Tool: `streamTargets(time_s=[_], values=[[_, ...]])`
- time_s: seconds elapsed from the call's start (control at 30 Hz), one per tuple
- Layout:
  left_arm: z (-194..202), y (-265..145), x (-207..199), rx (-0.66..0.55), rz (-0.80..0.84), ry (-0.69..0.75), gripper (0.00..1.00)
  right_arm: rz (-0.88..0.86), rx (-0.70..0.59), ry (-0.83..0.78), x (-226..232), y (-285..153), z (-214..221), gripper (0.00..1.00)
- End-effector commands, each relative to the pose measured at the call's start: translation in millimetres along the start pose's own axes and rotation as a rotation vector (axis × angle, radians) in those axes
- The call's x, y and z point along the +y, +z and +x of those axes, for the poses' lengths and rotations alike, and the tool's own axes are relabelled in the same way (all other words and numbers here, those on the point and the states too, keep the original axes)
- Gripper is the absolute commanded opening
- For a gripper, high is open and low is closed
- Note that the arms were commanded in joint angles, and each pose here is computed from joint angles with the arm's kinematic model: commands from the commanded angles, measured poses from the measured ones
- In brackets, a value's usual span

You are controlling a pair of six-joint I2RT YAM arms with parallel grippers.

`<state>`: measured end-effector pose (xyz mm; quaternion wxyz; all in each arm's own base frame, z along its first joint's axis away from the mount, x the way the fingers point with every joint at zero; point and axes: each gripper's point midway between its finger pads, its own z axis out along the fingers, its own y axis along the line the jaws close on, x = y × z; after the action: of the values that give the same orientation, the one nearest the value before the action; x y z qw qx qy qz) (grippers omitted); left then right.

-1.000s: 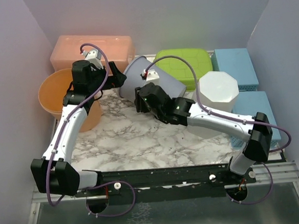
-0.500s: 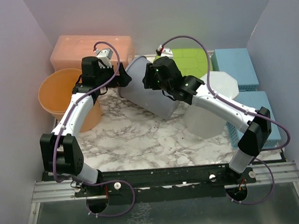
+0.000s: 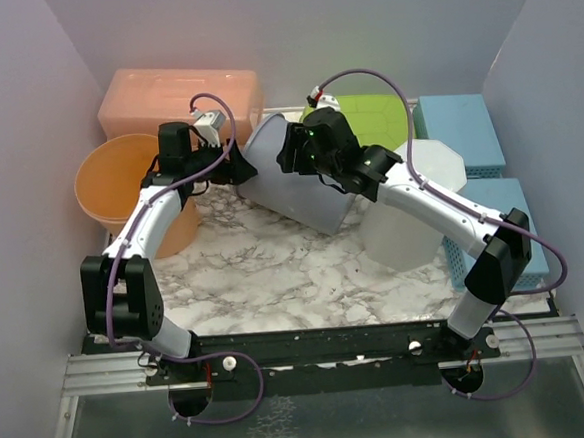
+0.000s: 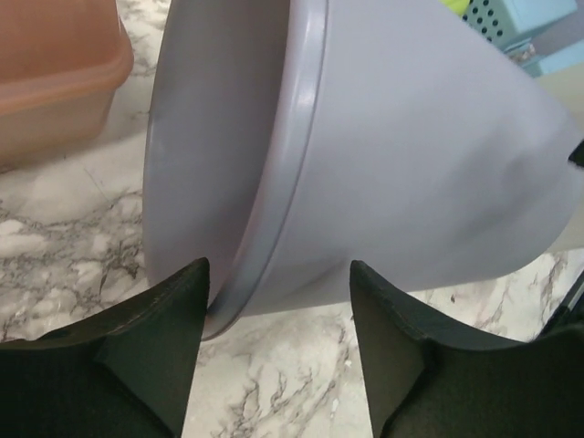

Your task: Turn the large container upside down

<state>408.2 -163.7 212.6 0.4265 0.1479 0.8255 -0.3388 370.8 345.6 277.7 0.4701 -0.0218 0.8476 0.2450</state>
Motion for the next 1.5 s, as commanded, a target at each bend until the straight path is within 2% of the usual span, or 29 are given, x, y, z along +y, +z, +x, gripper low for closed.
streamTargets(time_s=[0.0,0.17,0.3,0.43,0.57,0.7,0.8,1.03,1.2,1.47], values=[[5.8,-20.9,-15.3,-0.015,0.042,0.022,0.60,-0.012,0.045,0.012,-3.9,3.3,7.9,0.58],[22.6,-40.9,-18.9,-0.027,-0.001,0.004,0.48,-0.034,0.087,0.017,-2.0,8.5,15.9,0.58],[38.4,-56.2,-28.6,-0.039,-0.012,-0.026,0.42,-0.127,0.140,-0.003,16.7,10.3,21.7,0.58],[55.0,-71.1,-40.6,-0.054,-0.008,-0.066,0.40,-0.266,0.210,-0.010,43.6,6.7,28.9,0.58],[73.6,-82.2,-50.2,-0.077,-0.006,-0.109,0.40,-0.323,0.229,0.005,57.5,2.6,28.0,0.58],[86.9,-84.2,-58.2,-0.103,0.012,-0.165,0.39,-0.271,0.237,-0.049,62.1,4.8,31.0,0.58],[91.8,-86.6,-62.5,-0.117,0.014,-0.186,0.39,-0.171,0.207,-0.115,62.5,8.8,28.8,0.58],[92.0,-95.6,-78.7,-0.196,0.049,-0.233,0.37,0.076,0.117,-0.157,50.8,20.4,26.2,0.59],[105.4,-95.1,-83.3,-0.186,0.072,-0.265,0.37,0.109,0.096,-0.198,63.4,24.4,35.1,0.58],[111.0,-95.3,-85.9,-0.179,0.078,-0.274,0.37,0.118,0.089,-0.262,80.0,28.4,48.9,0.51]])
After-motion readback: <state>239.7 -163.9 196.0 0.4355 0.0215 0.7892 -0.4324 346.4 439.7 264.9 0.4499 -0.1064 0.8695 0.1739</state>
